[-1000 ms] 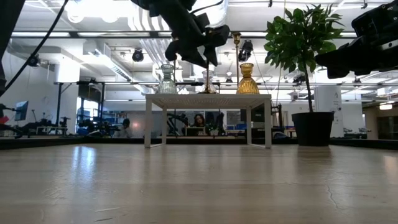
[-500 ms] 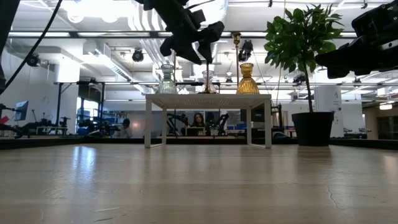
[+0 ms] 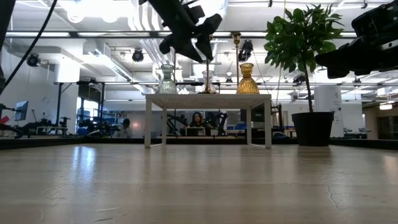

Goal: Pick & Place candle stick holders
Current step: Return to Home Position

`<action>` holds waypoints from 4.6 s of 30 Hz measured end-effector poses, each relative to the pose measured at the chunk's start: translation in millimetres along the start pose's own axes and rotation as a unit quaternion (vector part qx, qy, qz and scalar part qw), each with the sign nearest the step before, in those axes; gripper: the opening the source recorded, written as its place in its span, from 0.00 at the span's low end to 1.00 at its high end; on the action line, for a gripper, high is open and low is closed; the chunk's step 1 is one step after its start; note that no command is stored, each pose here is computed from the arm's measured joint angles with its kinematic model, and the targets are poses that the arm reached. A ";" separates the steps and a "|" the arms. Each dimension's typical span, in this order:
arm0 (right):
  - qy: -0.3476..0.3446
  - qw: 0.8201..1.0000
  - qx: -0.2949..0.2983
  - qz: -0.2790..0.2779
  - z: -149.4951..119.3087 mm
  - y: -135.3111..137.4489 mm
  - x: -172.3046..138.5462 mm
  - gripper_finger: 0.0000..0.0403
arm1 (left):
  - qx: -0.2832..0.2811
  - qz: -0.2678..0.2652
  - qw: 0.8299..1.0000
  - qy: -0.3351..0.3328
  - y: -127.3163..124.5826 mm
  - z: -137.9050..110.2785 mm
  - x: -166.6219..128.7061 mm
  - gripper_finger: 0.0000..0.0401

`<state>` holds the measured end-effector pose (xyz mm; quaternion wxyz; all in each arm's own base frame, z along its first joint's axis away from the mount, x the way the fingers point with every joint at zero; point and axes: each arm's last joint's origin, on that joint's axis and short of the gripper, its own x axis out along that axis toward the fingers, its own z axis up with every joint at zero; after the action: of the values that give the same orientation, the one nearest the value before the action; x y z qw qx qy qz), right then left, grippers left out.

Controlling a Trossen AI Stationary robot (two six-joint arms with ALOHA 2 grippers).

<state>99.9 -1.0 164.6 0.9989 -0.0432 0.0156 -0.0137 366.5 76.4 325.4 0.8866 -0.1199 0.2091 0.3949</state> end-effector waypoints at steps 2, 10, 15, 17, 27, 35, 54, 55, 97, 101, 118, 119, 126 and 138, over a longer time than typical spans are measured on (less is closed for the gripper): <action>0.000 1.000 0.000 0.000 0.0 0.0 0.0 0.02 | 0.001 0.000 1.000 0.005 1.1 0.2 -4.7 0.44; 0.000 1.000 0.000 0.000 0.0 0.0 0.0 0.02 | -0.004 -0.015 1.000 0.014 4.5 5.0 -37.1 0.44; 0.000 1.000 0.000 0.000 0.0 0.0 0.0 0.02 | -0.003 -0.055 0.999 0.001 3.7 12.0 -66.6 0.44; 0.000 1.000 0.000 0.000 0.0 0.0 0.0 0.02 | -0.001 -0.074 0.997 -0.003 5.0 14.8 -79.6 0.44; 0.000 1.000 0.000 0.000 0.0 0.0 0.0 0.02 | 0.025 -0.137 0.989 -0.042 18.8 17.9 -132.9 0.42; 0.000 1.000 0.000 0.000 0.0 0.0 0.0 0.02 | 0.059 -0.263 0.960 -0.079 39.4 5.9 -158.8 0.10; 0.000 1.000 0.000 0.000 0.0 0.0 0.0 0.02 | 0.122 -0.432 0.868 -0.212 96.4 -70.1 -184.0 0.03; 0.000 1.000 0.000 0.000 0.0 0.0 0.0 0.02 | 0.125 -0.431 0.864 -0.226 99.3 -74.7 -184.1 0.03; 0.000 1.000 0.000 0.000 -0.1 0.0 0.0 0.02 | 0.158 -0.391 0.875 -0.236 157.7 -243.6 -139.4 0.03; 0.000 1.000 0.000 0.000 0.0 0.0 0.0 0.02 | 0.144 -0.393 0.879 -0.228 158.0 -243.7 -139.0 0.03; 0.000 1.000 0.000 0.000 0.0 0.0 0.0 0.02 | 0.141 -0.392 0.882 -0.221 157.6 -244.7 -137.8 0.03; 0.000 1.000 0.000 0.000 0.0 0.0 0.0 0.02 | 0.141 -0.392 0.882 -0.221 157.6 -244.7 -137.8 0.03; 0.000 1.000 0.000 0.000 0.0 0.0 0.0 0.02 | 0.141 -0.392 0.882 -0.220 157.6 -244.9 -137.7 0.03; 0.000 1.000 0.000 0.000 0.0 0.0 0.0 0.02 | 0.141 -0.392 0.882 -0.220 157.6 -245.0 -137.6 0.03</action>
<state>99.9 -1.1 164.6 0.9988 -0.0432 0.0156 -0.0140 97.9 -1.7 165.5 0.9997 0.0239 -0.0018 -0.0021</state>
